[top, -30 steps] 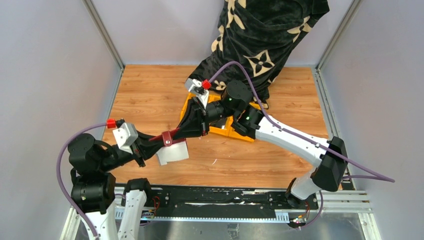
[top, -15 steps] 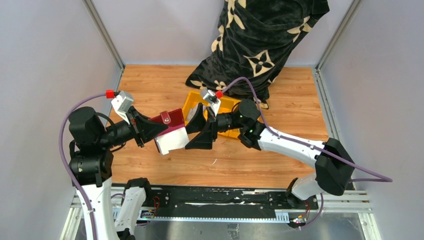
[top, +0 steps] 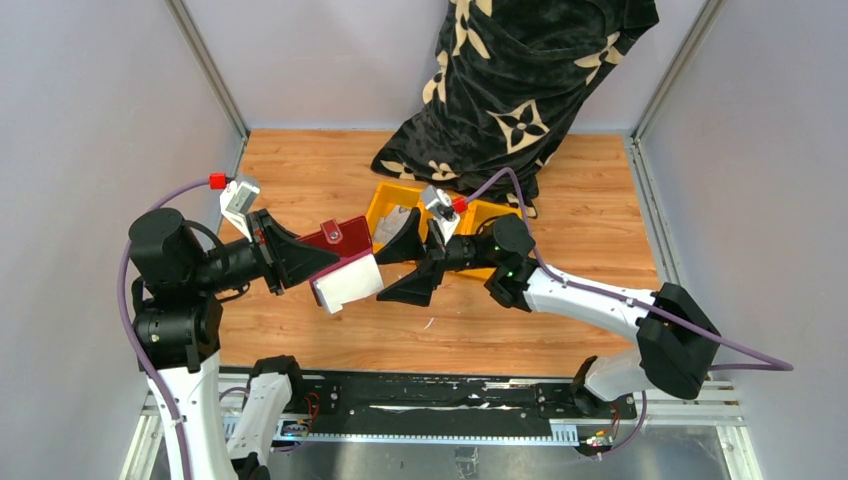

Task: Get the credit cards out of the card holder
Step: Remove the credit card from the card holder.

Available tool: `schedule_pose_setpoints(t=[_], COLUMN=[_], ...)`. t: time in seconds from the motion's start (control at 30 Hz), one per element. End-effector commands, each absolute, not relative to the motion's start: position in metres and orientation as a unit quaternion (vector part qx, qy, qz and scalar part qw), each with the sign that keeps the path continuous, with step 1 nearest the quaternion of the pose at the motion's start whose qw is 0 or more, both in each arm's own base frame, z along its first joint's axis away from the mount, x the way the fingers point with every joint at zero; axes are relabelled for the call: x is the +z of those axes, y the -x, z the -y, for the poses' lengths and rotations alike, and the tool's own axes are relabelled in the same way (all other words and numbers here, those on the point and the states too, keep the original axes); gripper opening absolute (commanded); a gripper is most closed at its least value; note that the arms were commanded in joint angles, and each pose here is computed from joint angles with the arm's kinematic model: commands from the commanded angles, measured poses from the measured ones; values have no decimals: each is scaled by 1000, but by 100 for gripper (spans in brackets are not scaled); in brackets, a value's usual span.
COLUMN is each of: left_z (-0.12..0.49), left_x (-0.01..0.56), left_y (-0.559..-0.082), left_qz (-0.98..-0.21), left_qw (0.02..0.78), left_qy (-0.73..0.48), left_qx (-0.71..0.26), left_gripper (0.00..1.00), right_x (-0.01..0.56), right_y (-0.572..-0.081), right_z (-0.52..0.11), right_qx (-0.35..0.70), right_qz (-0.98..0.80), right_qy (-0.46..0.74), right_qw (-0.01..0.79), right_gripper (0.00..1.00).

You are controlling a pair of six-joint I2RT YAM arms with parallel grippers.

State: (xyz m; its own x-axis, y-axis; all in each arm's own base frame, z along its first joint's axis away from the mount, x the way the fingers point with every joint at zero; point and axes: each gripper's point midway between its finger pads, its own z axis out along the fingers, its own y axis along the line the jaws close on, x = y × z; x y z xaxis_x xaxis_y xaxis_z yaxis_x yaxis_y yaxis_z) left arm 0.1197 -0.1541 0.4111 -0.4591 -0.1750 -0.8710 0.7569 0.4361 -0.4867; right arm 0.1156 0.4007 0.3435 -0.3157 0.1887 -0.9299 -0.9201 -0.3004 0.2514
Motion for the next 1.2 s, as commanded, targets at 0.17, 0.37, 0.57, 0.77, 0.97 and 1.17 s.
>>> schedule_pose_setpoints(t=[0.17, 0.37, 0.57, 0.77, 0.97, 1.17], left_z=[160, 160, 161, 162, 163, 164], left_x=[431, 432, 436, 439, 440, 439], left_y=[-105, -102, -98, -96, -93, -90], left_qz=[-686, -686, -684, -683, -683, -682], left_qw=[467, 465, 464, 459, 447, 439], left_qy=[-218, -216, -218, -217, -216, -220], left_qx=[-513, -516, -519, -524, -535, -542], left_gripper=[0, 0, 0, 0, 0, 0], right_x=[339, 351, 361, 375, 408, 446], right_y=[-123, -132, -127, -132, -135, -128], right_z=[-398, -402, -414, -417, -416, -412], right_qx=[617, 600, 596, 589, 577, 582], right_qz=[-417, -412, -399, -392, -369, -334], right_qy=[447, 439, 446, 426, 403, 384], right_qw=[496, 526, 535, 563, 607, 635], right_gripper=[82, 82, 81, 81, 81, 81])
